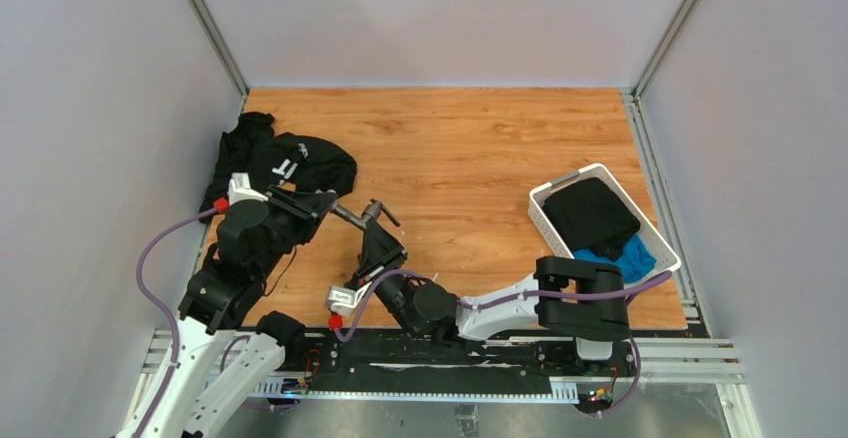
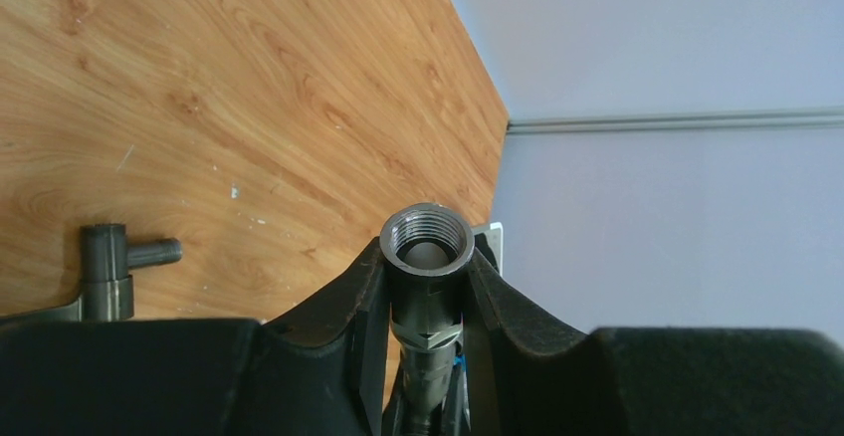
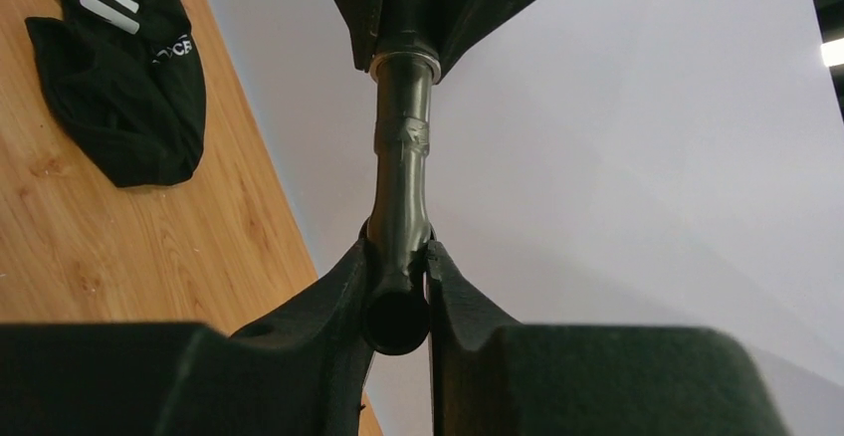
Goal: Install the water faucets
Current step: Screw the water faucet onto the adaptor.
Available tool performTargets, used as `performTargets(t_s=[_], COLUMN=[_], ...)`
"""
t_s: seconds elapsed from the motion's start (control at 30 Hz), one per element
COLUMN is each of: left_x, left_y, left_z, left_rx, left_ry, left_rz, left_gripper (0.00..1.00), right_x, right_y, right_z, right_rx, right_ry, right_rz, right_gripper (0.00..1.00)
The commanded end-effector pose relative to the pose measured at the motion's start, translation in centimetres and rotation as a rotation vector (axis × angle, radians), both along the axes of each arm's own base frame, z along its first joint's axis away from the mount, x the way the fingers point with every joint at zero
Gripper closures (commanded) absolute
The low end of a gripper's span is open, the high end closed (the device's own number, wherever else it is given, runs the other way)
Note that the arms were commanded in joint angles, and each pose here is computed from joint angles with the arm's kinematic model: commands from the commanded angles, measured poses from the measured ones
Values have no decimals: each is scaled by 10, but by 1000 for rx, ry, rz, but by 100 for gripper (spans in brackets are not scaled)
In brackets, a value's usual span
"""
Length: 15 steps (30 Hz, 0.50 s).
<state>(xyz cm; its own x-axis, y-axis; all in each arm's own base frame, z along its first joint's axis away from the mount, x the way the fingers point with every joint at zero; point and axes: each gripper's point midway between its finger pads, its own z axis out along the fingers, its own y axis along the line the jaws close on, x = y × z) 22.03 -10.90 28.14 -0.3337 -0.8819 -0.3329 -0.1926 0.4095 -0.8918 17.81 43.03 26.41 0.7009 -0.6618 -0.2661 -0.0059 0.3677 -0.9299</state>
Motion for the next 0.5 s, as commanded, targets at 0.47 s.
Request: performTargets(t_s=[0.47], left_x=[9], left_y=[-21], left_z=[-5], left_rx=[-43], left_ry=[-67], left_rz=[-89], left_gripper=[100], right_x=[-37], right_y=[1], right_z=[29], right_rx=[359], right_ry=[941], right_rz=[435], right_gripper=[100])
